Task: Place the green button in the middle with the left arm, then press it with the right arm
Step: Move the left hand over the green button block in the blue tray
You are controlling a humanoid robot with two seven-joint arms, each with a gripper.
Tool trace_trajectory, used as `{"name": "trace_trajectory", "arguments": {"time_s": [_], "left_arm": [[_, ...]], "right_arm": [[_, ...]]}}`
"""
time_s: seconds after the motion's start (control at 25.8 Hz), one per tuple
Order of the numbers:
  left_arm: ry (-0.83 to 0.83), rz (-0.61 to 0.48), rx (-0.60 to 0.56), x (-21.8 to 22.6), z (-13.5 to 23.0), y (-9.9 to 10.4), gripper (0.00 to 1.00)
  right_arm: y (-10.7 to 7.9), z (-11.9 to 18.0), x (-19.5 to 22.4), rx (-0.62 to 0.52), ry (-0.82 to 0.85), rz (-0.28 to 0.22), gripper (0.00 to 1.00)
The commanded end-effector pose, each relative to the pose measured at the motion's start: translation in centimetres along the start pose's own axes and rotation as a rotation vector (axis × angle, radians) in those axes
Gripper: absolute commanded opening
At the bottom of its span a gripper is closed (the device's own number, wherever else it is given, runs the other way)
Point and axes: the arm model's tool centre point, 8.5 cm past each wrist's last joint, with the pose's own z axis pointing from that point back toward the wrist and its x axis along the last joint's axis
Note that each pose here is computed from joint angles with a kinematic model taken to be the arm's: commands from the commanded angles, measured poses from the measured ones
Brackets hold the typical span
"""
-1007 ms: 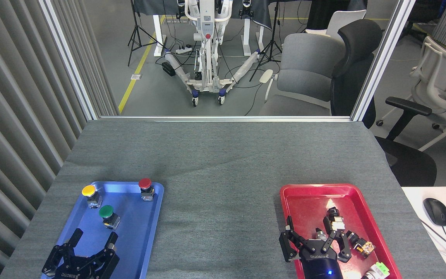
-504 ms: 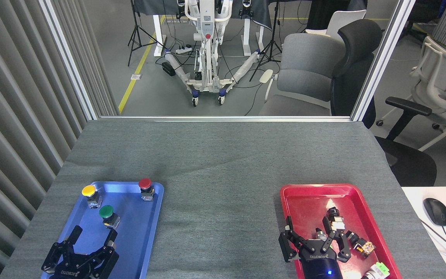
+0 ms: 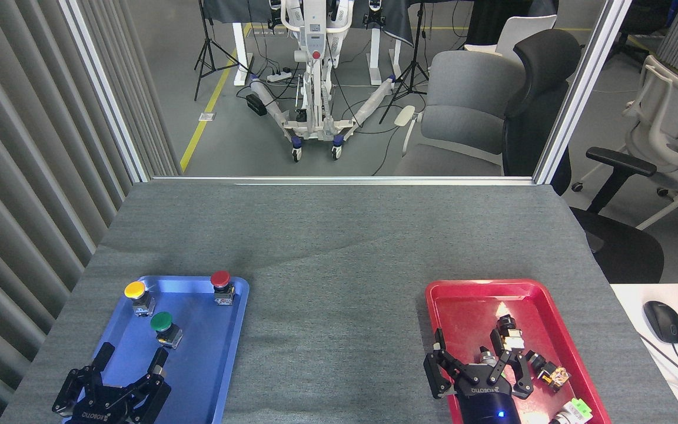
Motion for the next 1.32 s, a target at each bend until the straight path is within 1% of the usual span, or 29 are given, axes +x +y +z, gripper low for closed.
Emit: {"name": "trace_trajectory", "arguments": {"time_s": [0.0,0.62,0.81,0.97,1.08,1.28], "left_arm": [[-0.004,0.000,-0.001,0.0,0.0,0.0,0.99],[-0.008,0.005,0.002,0.2,-0.1,0.1,0.99],[-0.008,0.008,0.006,0.4,-0.1,0.0,0.99],[-0.002,0.008,-0.006,0.4,0.0,-0.4,0.99],[-0.005,0.003,0.000,0.4,-0.3,-0.3,0.99],[0.008,0.010,-0.035,0.0,-0.2,-1.4,0.99]], "right_arm": [[0.2,0.0,0.0,0.007,-0.004,-0.002,1.00],[-0.3,-0.6,0.0,-0.006,0.003,-0.004,1.00],[-0.1,-0.4,-0.1,-0.001,0.001,0.000,1.00],[0.0,-0.3,-0.4,0.001,0.002,0.008,1.00],[0.2,-0.1,-0.7,0.007,0.003,0.005,1.00],[0.3,0.1,-0.5,0.008,-0.002,0.000,1.00]]}}
